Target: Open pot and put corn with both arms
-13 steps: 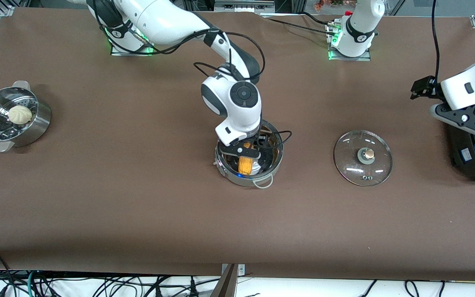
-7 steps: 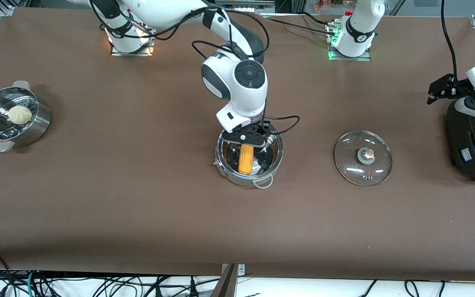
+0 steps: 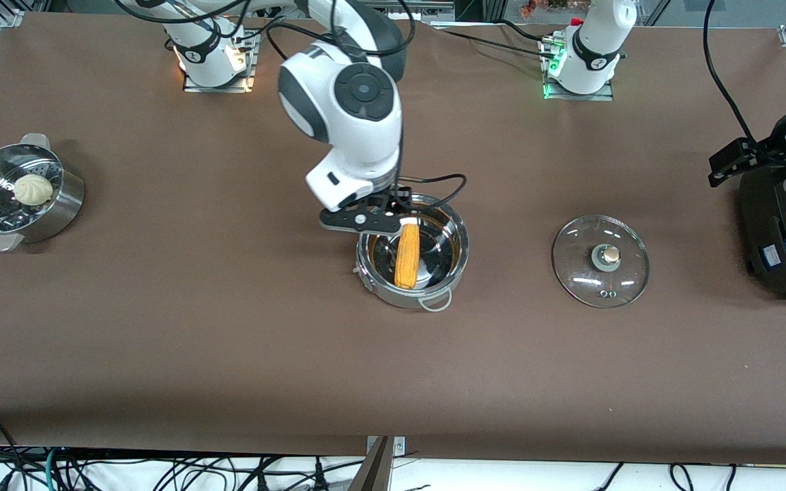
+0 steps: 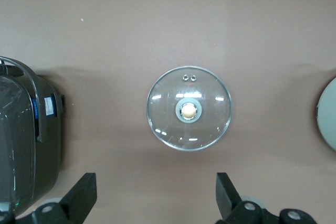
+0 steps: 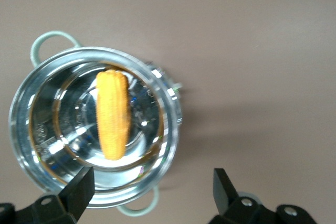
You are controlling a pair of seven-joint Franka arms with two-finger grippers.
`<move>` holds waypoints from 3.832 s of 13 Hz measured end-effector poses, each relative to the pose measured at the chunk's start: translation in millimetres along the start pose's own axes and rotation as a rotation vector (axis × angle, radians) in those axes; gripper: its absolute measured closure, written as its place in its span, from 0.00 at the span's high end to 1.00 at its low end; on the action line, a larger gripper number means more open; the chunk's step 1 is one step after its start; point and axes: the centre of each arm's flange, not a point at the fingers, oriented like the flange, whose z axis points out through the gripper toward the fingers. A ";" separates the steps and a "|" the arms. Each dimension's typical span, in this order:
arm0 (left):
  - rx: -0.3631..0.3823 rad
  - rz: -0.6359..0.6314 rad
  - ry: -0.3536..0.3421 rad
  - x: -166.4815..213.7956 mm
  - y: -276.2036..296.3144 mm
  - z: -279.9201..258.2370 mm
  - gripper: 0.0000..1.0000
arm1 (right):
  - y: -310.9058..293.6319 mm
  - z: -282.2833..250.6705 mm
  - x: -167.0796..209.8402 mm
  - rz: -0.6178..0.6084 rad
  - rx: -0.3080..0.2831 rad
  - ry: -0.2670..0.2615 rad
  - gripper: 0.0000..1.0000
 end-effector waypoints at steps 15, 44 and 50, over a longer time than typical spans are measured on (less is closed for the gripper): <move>-0.043 -0.059 -0.079 -16.7 -9.6 -2.1 1.00 | 268.0 -67.8 126.7 -0.178 -0.149 -0.007 1.00; -0.019 -0.062 -0.072 -7.7 -16.1 -10.0 1.00 | 490.1 -125.4 64.9 -0.098 0.066 -0.012 1.00; -0.019 -0.062 -0.072 -7.7 -16.1 -10.0 1.00 | 513.9 -114.0 56.7 -0.058 0.069 -0.041 1.00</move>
